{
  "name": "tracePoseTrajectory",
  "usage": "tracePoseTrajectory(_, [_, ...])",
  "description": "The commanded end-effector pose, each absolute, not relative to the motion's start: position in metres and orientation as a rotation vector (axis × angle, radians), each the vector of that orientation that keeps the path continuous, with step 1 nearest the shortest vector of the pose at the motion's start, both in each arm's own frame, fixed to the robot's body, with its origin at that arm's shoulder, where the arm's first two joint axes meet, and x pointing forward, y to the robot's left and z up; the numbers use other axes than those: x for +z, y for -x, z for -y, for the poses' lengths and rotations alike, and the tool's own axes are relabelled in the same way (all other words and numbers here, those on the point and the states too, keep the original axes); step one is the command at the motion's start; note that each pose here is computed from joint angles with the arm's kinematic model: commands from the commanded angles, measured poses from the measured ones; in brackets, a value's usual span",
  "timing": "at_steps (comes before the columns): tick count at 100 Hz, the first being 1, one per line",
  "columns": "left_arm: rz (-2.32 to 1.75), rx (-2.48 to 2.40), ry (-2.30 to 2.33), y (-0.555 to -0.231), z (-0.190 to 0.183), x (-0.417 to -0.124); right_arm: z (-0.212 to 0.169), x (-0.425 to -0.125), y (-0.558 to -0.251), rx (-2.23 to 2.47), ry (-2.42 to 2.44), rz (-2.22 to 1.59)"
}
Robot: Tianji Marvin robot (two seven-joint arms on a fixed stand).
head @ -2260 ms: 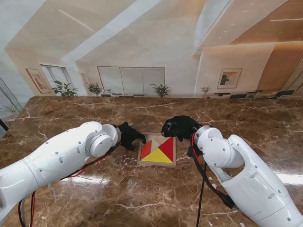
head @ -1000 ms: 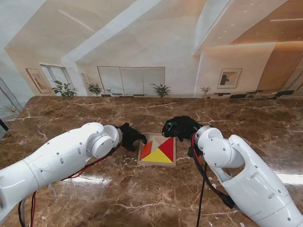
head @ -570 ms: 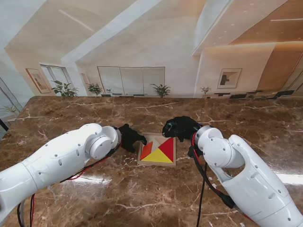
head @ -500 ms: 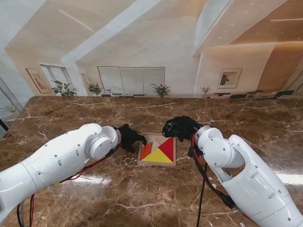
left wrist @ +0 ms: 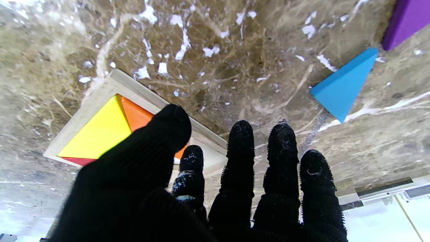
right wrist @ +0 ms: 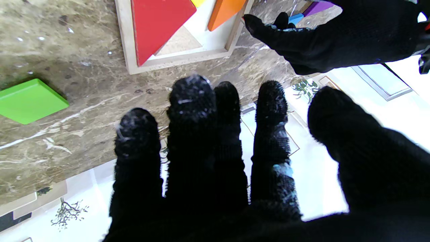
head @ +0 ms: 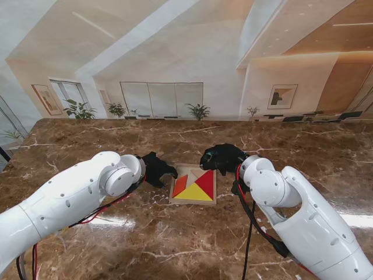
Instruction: Assemble the tangram pieces into a square
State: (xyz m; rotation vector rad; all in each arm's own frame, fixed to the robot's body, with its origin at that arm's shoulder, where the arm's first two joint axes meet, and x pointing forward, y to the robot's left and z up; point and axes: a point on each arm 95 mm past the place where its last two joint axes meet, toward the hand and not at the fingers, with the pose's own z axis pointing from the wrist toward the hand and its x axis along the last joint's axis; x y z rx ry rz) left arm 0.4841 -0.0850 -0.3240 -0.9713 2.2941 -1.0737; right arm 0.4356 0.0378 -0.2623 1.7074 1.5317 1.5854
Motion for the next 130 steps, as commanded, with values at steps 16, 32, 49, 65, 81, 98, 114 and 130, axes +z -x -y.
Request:
tracePoseTrajectory(16, [-2.265, -1.104, 0.967, -0.486, 0.088, -0.317, -0.037, -0.268, -0.434, 1.567, -1.733, -1.545])
tracePoseTrajectory(32, [-2.262, -1.133, 0.970, -0.483, 0.095, -0.317, -0.038, -0.268, -0.434, 1.568, -1.735, -1.544])
tracePoseTrajectory(49, [-2.257, -1.166, 0.978, -0.479, 0.104, -0.319, -0.037, -0.268, -0.434, 1.569, -1.737, -1.541])
tracePoseTrajectory(65, [-2.259, -1.185, 0.985, -0.476, 0.114, -0.320, -0.037, -0.268, -0.434, 1.572, -1.738, -1.535])
tracePoseTrajectory(81, [-2.276, -1.182, 0.981, -0.475, 0.121, -0.324, -0.036, -0.268, -0.434, 1.573, -1.741, -1.531])
tracePoseTrajectory(98, [-2.296, -1.156, 0.988, -0.475, 0.123, -0.329, -0.035, -0.268, -0.434, 1.575, -1.743, -1.527])
tracePoseTrajectory(114, [-2.308, -1.130, 0.987, -0.475, 0.122, -0.331, -0.035, -0.268, -0.434, 1.575, -1.744, -1.527])
tracePoseTrajectory(130, [-2.317, -1.106, 0.990, -0.476, 0.119, -0.334, -0.035, -0.268, -0.434, 1.576, -1.743, -1.527])
